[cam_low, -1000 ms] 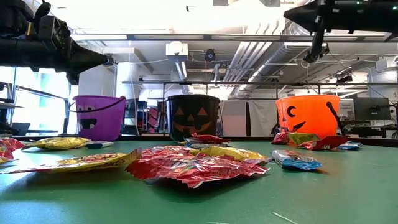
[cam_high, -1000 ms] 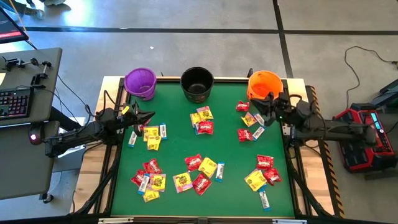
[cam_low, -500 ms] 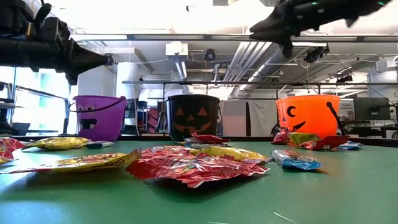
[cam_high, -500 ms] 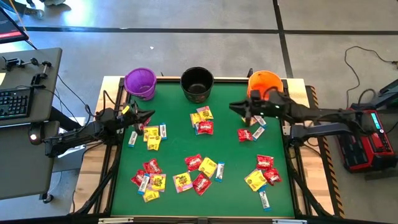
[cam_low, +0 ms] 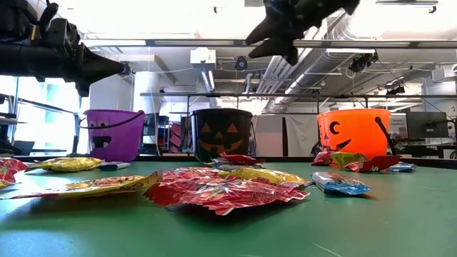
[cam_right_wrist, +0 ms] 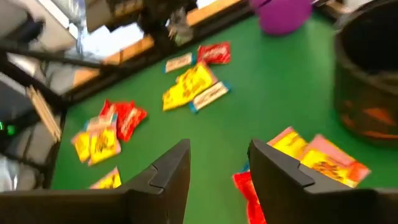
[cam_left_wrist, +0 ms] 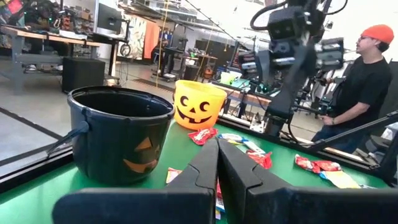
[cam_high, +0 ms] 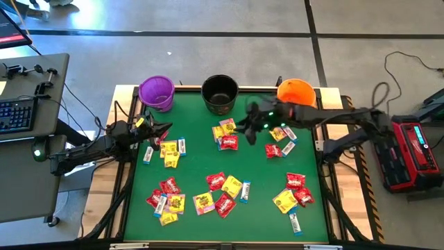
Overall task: Sort candy by brand, put in halloween buckets
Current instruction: Put the yellow candy pack into the black bucket
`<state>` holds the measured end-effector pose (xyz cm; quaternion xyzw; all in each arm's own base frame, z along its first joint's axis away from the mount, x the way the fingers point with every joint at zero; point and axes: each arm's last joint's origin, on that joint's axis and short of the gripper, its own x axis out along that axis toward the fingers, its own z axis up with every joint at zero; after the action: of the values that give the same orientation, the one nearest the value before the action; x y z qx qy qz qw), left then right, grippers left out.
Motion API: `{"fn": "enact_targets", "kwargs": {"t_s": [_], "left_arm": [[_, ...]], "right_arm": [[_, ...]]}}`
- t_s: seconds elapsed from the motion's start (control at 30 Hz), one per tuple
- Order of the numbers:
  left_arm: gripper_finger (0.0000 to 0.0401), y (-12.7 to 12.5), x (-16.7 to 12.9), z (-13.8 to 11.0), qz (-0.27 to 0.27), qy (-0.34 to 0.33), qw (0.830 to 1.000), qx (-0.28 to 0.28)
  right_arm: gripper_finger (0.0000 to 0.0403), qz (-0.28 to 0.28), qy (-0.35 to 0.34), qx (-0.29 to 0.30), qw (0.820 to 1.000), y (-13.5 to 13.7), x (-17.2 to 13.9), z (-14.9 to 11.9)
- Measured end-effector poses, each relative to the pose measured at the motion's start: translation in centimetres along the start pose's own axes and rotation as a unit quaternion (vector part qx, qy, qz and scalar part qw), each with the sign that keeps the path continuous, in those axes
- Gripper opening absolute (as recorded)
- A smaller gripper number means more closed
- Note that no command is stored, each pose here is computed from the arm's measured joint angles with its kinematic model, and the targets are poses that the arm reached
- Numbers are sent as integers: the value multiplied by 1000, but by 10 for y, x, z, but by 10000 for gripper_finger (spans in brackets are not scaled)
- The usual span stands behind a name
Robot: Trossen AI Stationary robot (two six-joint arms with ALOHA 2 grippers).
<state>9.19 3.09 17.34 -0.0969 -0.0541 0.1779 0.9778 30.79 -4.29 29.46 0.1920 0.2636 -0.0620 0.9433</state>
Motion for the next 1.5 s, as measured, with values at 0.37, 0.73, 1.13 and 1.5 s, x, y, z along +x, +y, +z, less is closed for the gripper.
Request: {"fn": "enact_targets", "kwargs": {"t_s": [0.37,0.73,1.13,1.5], "left_arm": [[1,0,0,1,6,-4,1000,8],[1,1,0,1,18,-7,998,56],[1,1,0,3,17,-17,999,-26],[1,2,2,-4,32,16,999,-29]], "right_arm": [[151,-33,106,-89,990,32,75,-12],[204,-98,243,-129,956,27,127,-50],[225,-137,233,-218,938,16,148,-50],[225,-111,224,-205,946,-9,155,-41]]}}
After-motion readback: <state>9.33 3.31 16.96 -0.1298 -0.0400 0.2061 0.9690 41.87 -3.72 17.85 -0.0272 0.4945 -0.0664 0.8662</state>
